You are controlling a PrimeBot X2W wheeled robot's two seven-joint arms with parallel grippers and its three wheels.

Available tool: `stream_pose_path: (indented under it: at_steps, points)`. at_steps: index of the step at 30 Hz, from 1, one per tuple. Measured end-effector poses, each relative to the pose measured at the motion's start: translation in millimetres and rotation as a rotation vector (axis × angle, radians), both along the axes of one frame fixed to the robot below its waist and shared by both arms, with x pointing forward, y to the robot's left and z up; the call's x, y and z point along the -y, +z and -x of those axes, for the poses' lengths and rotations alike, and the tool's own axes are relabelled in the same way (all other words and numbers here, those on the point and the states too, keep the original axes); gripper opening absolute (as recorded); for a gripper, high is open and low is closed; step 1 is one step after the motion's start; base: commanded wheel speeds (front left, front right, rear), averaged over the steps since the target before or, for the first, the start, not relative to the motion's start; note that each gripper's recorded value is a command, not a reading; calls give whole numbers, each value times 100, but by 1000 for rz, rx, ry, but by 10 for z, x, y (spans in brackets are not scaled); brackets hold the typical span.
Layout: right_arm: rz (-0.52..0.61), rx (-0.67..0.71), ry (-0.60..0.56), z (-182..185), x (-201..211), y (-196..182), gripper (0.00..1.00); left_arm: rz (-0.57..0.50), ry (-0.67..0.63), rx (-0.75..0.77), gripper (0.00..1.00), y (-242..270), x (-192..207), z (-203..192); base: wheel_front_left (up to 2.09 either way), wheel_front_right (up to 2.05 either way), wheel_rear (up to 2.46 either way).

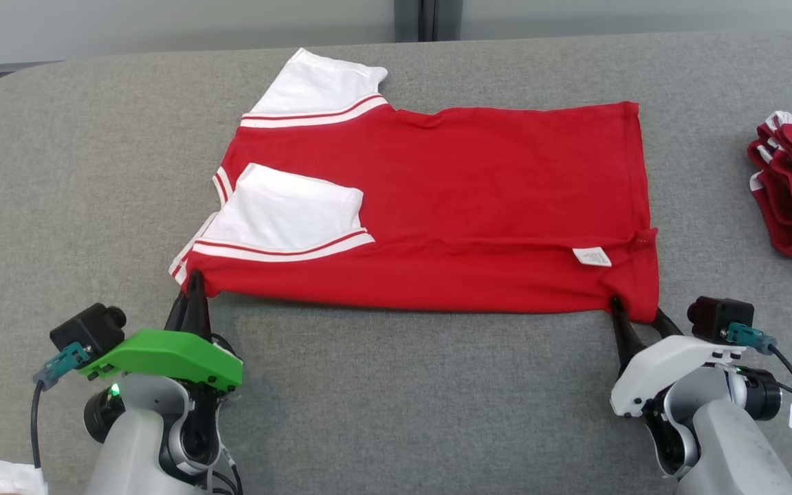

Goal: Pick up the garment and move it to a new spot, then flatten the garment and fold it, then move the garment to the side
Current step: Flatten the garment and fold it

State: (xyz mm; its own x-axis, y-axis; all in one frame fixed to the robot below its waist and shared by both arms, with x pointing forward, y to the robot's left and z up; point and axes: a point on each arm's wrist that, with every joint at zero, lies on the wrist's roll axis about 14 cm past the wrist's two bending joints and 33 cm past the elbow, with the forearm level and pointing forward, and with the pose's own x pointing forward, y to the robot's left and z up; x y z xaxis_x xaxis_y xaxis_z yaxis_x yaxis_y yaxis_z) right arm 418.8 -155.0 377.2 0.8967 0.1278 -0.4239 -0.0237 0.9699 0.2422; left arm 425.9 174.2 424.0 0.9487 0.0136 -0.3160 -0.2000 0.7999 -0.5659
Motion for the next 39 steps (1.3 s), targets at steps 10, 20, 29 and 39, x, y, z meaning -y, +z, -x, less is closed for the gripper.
stream_pose_path:
  at_steps: [10,20,29,39]
  points:
    - [-78,67,-48,-81,61,290,0,-24,-27,116,0,341,25,-46,0,0,0]
    - [-56,38,-72,410,346,472,0,-13,-72,30,0,228,148,545,0,0,0]
    - [-50,-53,-96,735,415,296,0,37,-100,-154,0,-141,281,978,0,0,0]
    - [-14,-12,-151,765,615,397,100,-179,-216,-68,100,151,28,615,0,0,0]
